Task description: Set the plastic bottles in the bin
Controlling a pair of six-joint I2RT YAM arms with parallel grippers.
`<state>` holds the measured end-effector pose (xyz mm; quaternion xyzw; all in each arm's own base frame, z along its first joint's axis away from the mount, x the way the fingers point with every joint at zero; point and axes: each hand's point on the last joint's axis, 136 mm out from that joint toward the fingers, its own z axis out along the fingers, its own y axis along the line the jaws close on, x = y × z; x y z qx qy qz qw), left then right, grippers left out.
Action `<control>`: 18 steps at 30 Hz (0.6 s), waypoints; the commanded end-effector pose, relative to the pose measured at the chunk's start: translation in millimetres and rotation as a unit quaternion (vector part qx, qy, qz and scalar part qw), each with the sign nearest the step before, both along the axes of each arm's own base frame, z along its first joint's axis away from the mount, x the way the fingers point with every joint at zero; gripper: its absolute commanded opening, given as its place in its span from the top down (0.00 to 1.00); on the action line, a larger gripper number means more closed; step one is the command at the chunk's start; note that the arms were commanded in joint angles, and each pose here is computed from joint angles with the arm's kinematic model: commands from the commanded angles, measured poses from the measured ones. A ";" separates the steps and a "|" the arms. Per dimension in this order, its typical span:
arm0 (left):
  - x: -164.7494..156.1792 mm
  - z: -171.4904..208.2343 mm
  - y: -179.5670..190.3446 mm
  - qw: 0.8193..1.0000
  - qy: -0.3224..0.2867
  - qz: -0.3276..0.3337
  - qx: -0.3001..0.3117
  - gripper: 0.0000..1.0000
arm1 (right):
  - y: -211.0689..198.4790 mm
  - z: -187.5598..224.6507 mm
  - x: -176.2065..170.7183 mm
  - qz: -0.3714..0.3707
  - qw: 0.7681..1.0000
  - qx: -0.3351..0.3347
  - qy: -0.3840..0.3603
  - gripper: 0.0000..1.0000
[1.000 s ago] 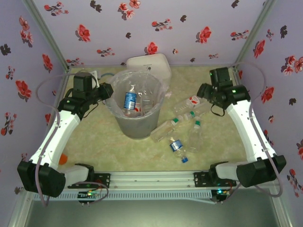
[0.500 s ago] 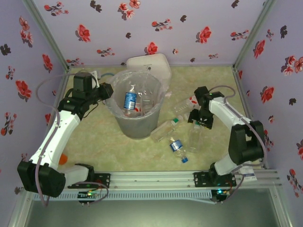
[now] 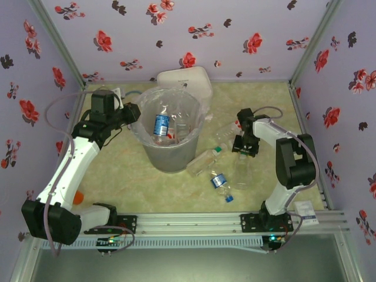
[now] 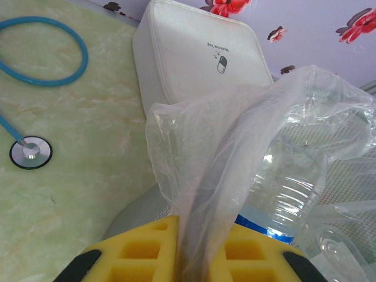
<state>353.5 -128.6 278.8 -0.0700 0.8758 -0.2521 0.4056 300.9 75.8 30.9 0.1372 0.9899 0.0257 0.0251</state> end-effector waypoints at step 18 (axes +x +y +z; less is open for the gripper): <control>0.5 -14.5 -3.3 1.000 0.014 -0.010 0.015 0.87 | -30.0 176.5 -16.0 -0.023 0.984 -0.008 -0.176 0.80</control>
